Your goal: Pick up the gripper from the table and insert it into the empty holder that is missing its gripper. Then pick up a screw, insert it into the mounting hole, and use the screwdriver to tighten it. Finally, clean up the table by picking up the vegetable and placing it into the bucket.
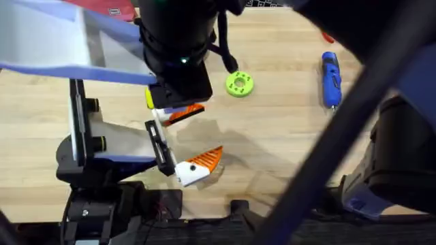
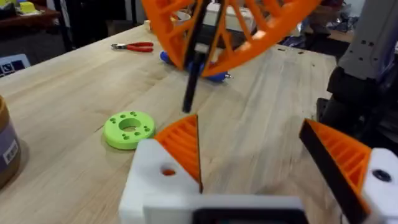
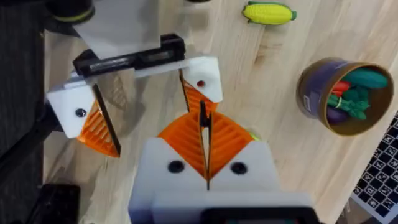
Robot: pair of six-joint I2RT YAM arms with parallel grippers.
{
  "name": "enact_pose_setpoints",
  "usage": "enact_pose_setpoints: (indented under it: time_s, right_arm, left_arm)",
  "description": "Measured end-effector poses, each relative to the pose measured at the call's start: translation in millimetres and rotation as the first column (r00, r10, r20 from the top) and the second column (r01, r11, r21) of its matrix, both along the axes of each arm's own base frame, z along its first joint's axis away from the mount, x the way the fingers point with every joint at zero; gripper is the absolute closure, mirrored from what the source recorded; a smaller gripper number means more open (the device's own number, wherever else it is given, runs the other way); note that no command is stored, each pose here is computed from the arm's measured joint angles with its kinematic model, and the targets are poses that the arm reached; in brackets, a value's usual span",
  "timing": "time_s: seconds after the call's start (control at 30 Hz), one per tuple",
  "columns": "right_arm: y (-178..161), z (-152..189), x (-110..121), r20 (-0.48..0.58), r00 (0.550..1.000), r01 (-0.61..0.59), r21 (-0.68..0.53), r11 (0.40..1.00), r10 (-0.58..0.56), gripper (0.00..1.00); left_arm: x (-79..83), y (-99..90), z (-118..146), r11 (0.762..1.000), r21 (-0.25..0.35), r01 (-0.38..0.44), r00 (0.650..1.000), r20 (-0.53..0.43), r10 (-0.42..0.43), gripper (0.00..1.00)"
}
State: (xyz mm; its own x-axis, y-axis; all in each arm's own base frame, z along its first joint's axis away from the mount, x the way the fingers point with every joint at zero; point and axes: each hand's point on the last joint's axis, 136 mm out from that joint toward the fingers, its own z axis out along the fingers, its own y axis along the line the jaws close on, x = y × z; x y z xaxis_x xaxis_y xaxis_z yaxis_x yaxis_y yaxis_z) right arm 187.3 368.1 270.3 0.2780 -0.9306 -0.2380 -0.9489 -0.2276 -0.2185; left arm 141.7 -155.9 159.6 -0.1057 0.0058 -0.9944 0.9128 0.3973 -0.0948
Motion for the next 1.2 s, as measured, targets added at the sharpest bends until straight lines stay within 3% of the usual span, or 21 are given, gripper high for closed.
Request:
enact_pose_setpoints:
  time_s: [1.2]
  right_arm:
    - [6,-26,11,-0.002,0.998,0.062,-0.063,0.996,-0.063,0.995]
  left_arm:
    - [0.0,0.0,0,1.000,0.000,0.000,1.000,0.000,0.000,0.014]
